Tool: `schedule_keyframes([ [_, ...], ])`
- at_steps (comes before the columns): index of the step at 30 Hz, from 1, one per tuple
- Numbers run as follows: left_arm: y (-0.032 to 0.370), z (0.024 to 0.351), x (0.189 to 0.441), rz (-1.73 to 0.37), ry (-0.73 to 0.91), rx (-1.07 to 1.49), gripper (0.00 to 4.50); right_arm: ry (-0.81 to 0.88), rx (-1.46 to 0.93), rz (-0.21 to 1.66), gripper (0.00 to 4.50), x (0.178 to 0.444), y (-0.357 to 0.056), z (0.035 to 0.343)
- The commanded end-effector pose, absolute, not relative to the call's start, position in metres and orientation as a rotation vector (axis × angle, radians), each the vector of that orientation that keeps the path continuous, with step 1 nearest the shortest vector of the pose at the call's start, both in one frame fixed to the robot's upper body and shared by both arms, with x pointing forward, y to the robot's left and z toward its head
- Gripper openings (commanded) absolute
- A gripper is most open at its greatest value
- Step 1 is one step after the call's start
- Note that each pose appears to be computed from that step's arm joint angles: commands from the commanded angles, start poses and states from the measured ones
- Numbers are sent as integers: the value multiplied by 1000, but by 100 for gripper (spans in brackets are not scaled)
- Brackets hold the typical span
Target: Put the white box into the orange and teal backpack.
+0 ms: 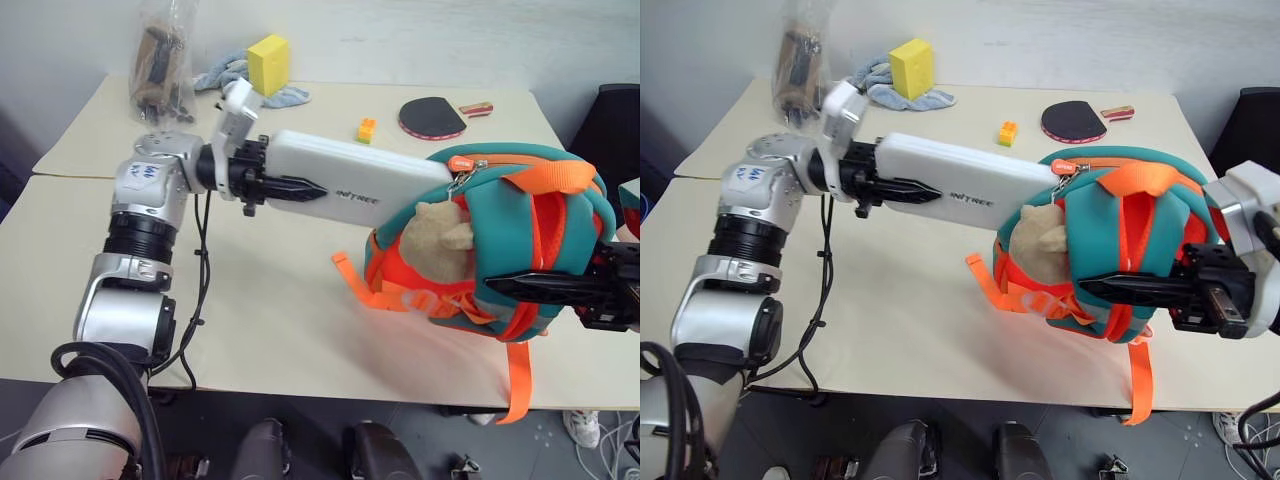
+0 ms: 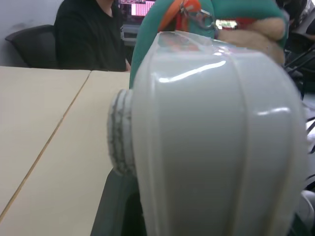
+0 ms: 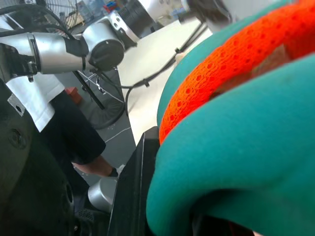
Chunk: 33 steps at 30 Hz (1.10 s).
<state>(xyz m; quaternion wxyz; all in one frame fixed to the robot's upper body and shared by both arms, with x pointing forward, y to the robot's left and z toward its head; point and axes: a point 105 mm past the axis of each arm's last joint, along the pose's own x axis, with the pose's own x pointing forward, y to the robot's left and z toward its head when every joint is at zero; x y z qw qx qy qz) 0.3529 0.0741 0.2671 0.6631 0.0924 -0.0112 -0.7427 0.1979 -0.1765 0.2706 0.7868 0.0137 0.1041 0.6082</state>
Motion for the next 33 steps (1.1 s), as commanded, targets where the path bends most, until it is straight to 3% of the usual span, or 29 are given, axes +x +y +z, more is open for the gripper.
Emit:
schedule_keyframes([
  [1,38,263,342,-1789,-56,280,119,169,1,1346,1,197,-165,275],
  [10,-69,239,327,-1801,-103,303,119,150,-14,1326,1,206,-154,264],
  [12,-75,238,330,-1771,-92,303,192,148,-15,1311,0,207,-154,262],
  [18,-43,247,346,-1691,-97,323,364,154,-6,1295,0,206,-157,255],
  [21,-7,263,352,-1661,-124,321,448,159,2,1281,0,207,-157,249],
  [27,55,290,334,-1782,-74,235,448,166,6,1259,0,209,-158,243],
  [33,55,308,288,-1924,-77,194,448,159,12,1254,0,212,-155,242],
])
